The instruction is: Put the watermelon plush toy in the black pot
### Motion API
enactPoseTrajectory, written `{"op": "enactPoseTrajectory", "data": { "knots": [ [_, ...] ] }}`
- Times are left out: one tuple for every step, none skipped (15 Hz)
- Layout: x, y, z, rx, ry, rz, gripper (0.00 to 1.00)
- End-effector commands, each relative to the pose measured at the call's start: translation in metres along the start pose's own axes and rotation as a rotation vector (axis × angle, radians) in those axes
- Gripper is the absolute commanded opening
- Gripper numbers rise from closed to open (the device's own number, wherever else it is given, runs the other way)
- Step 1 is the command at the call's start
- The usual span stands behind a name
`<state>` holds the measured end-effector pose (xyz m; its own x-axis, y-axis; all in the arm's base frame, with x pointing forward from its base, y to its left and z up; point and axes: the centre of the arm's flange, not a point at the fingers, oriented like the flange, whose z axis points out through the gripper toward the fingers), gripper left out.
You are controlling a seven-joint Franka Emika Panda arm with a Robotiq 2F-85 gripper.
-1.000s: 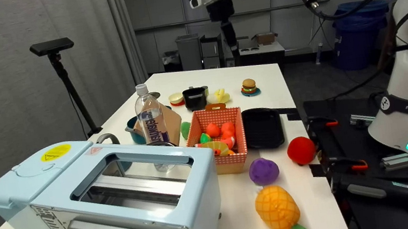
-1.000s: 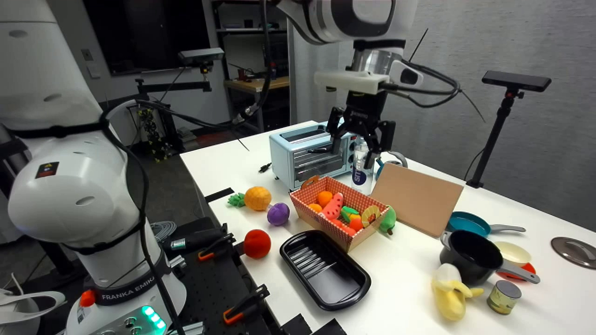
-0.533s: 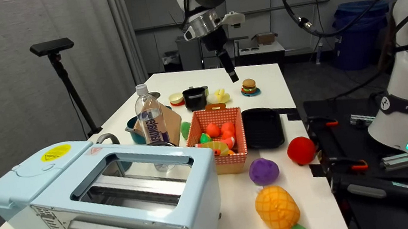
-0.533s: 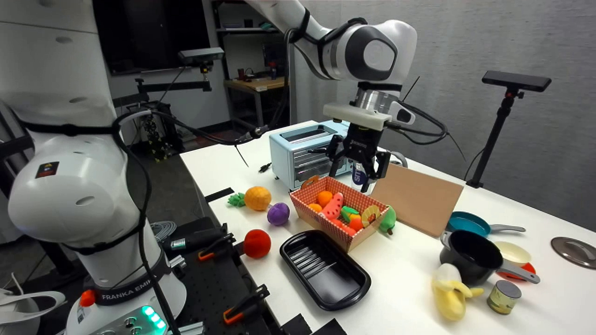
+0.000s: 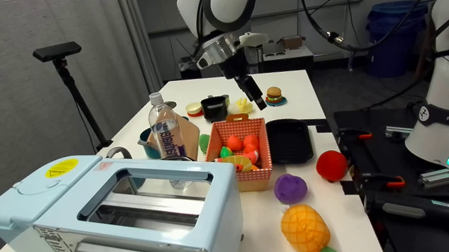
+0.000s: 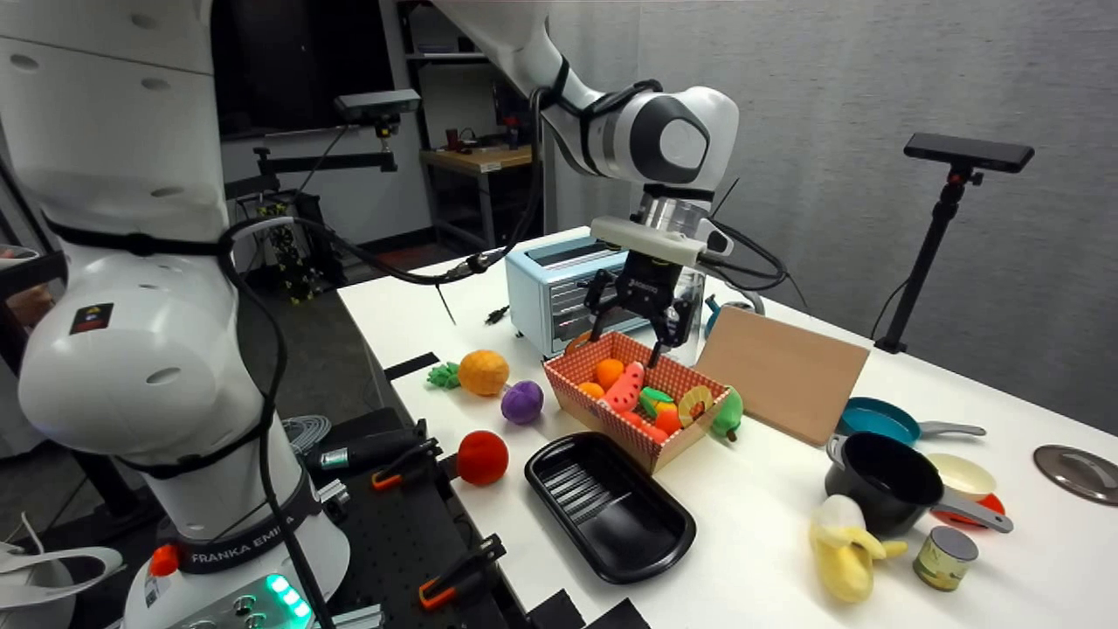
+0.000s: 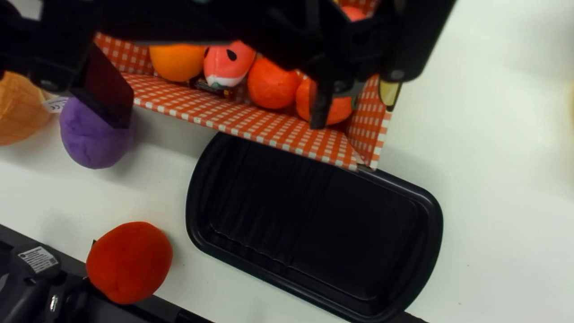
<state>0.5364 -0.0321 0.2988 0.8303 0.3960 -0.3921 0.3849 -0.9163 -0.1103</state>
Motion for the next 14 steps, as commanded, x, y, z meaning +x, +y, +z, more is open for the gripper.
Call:
{"op": "enactPoseTrajectory", "data": {
  "knots": [
    [0.022,-0.01,0.005,-0.008,0.042,-0.086,0.98],
    [0.028,-0.011,0.005,-0.007,0.068,-0.095,0.98],
    [0.034,-0.011,0.005,-0.014,0.095,-0.103,0.99],
    [0.04,-0.01,0.005,-0.025,0.125,-0.111,1.0],
    [0.045,-0.008,0.005,-0.034,0.148,-0.119,1.0],
    [0.049,-0.004,0.007,-0.042,0.171,-0.124,1.0],
    [0.053,-0.001,0.009,-0.047,0.188,-0.127,1.0],
    [0.056,0.003,0.014,-0.047,0.198,-0.124,1.0],
    [0.058,0.007,0.019,-0.04,0.202,-0.12,1.0],
    [0.057,0.01,0.029,-0.029,0.197,-0.116,1.0],
    [0.056,0.013,0.037,-0.022,0.19,-0.113,1.0],
    [0.054,0.014,0.049,-0.004,0.175,-0.11,1.0],
    [0.051,0.016,0.059,0.002,0.162,-0.111,1.0],
    [0.05,0.018,0.069,0.012,0.145,-0.113,1.0]
  ]
}}
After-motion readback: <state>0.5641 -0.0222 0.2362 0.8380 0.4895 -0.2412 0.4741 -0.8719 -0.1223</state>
